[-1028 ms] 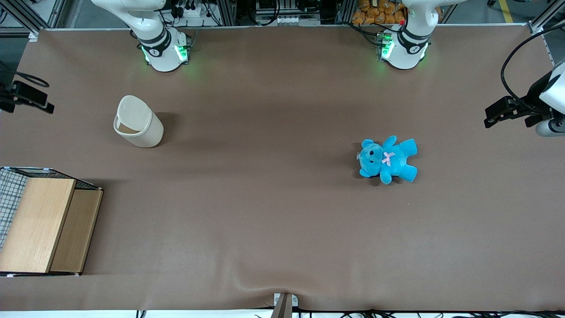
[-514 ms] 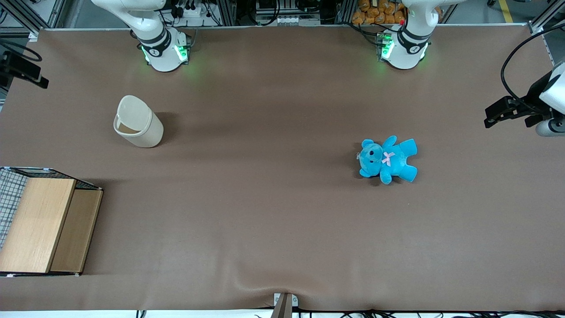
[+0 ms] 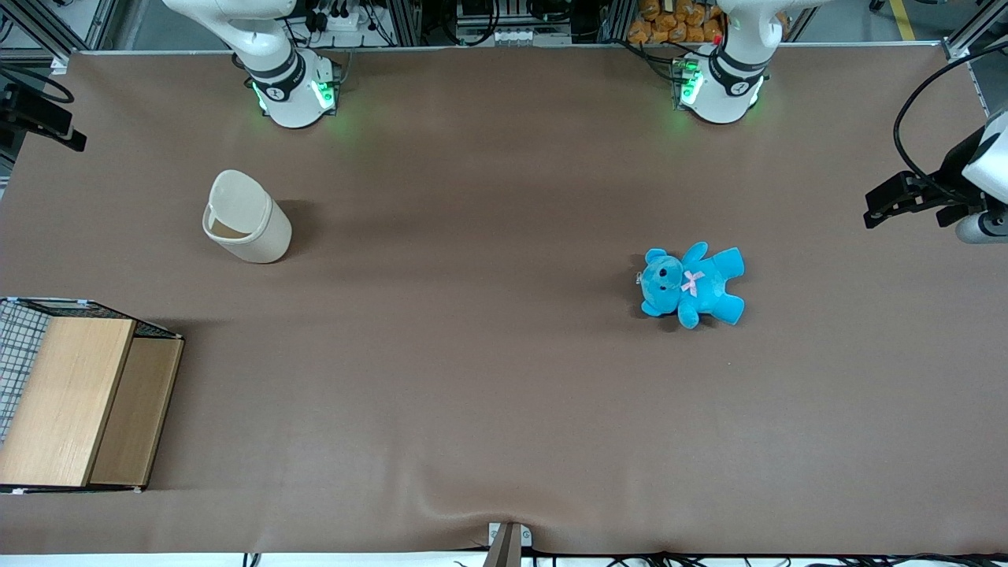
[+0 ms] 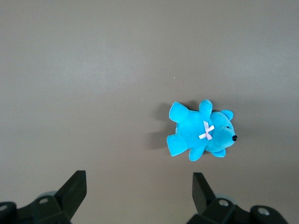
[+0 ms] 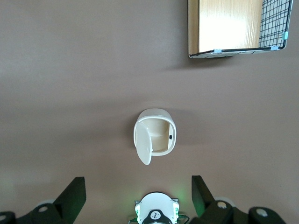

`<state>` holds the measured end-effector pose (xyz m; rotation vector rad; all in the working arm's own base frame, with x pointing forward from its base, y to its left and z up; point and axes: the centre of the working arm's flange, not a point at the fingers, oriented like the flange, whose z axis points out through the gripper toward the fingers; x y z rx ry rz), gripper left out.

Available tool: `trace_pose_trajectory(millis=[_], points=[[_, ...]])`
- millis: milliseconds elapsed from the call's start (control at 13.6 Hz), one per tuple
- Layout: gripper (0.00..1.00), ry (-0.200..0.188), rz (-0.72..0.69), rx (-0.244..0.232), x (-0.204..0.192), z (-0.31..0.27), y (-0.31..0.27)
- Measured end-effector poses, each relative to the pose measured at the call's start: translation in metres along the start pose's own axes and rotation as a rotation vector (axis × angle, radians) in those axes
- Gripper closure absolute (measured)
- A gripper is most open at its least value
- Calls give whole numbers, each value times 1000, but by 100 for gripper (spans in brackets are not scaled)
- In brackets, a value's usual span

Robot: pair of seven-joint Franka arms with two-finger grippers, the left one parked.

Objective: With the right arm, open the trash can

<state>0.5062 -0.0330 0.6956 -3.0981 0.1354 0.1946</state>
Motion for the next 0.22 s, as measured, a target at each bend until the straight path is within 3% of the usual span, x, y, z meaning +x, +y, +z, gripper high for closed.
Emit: trace_pose_trajectory(millis=[220], points=[[0,4,0,0,-2,-2,0]])
